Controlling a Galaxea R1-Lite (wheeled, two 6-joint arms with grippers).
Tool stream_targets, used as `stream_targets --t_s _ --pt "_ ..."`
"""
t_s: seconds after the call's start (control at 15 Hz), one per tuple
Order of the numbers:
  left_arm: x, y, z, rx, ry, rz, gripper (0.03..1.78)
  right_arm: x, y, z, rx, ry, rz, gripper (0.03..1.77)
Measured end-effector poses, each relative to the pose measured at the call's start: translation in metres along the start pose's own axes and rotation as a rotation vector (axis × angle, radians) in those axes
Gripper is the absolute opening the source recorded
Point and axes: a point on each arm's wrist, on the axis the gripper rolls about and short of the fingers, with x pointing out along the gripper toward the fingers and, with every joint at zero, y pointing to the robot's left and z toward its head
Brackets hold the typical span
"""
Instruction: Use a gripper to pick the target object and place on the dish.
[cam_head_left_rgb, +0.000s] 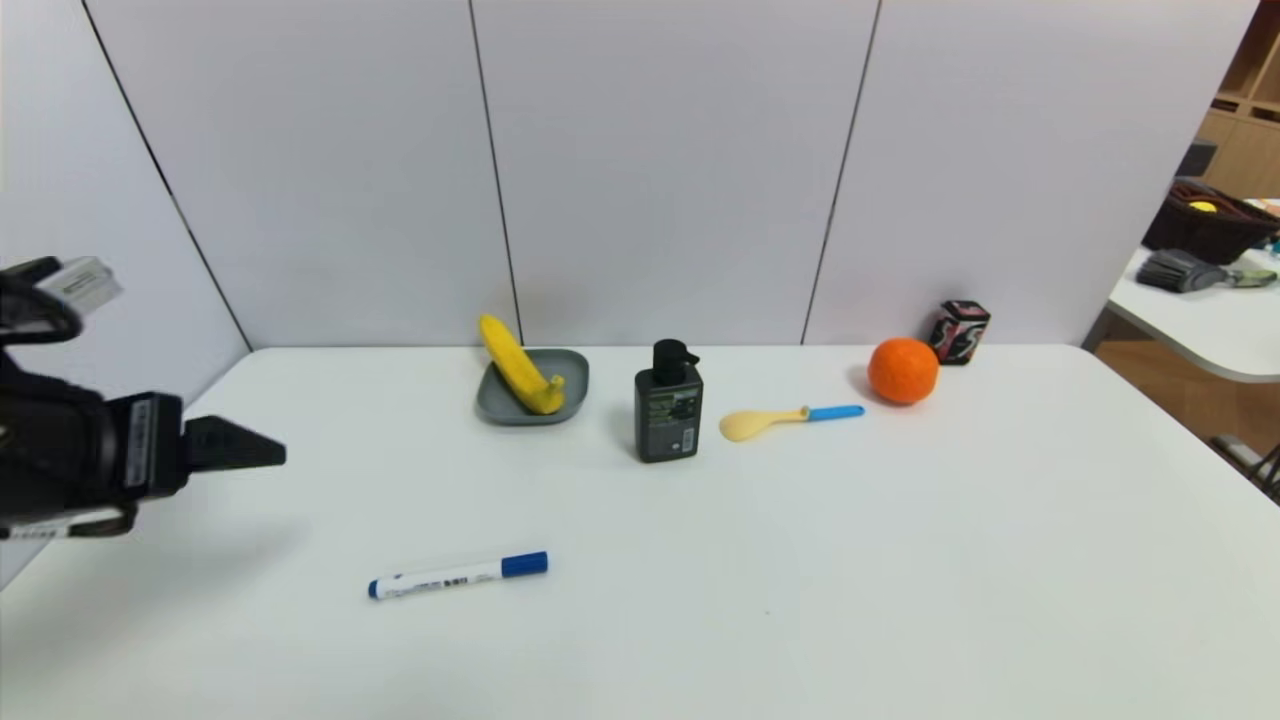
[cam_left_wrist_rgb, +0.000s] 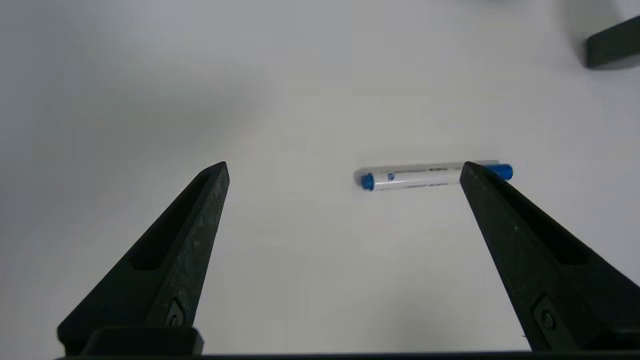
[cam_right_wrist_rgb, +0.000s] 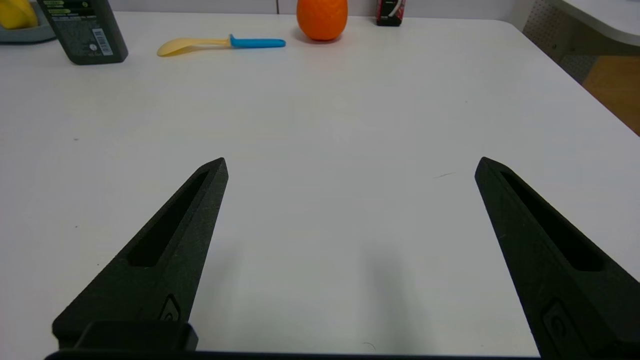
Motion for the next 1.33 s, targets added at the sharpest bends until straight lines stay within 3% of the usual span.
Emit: stream_targets --t_s 0.4,0.67,0.8,1.07,1.33 --pt "-0.064 0.033 -0.108 0.343 -0.371 -0.010 1.68 0.000 0.000 0.000 0.000 0.000 0.000 1.71" --pt "-0.071 0.049 -0.175 0.490 -0.566 -0.009 1.69 0.000 0.000 0.000 0.000 0.000 0.000 1.71" --pt "-0.065 0.054 -0.199 0.516 -0.632 -0.031 1.69 0.000 0.000 0.000 0.000 0.000 0.000 1.71" --pt "-0.033 0.066 -0.245 0.513 -0.645 -0.021 1.69 0.000 0.000 0.000 0.000 0.000 0.000 1.71" --pt "-0.023 0.069 -0.256 0.493 -0.671 0.003 1.69 0.000 0.000 0.000 0.000 0.000 0.000 1.71"
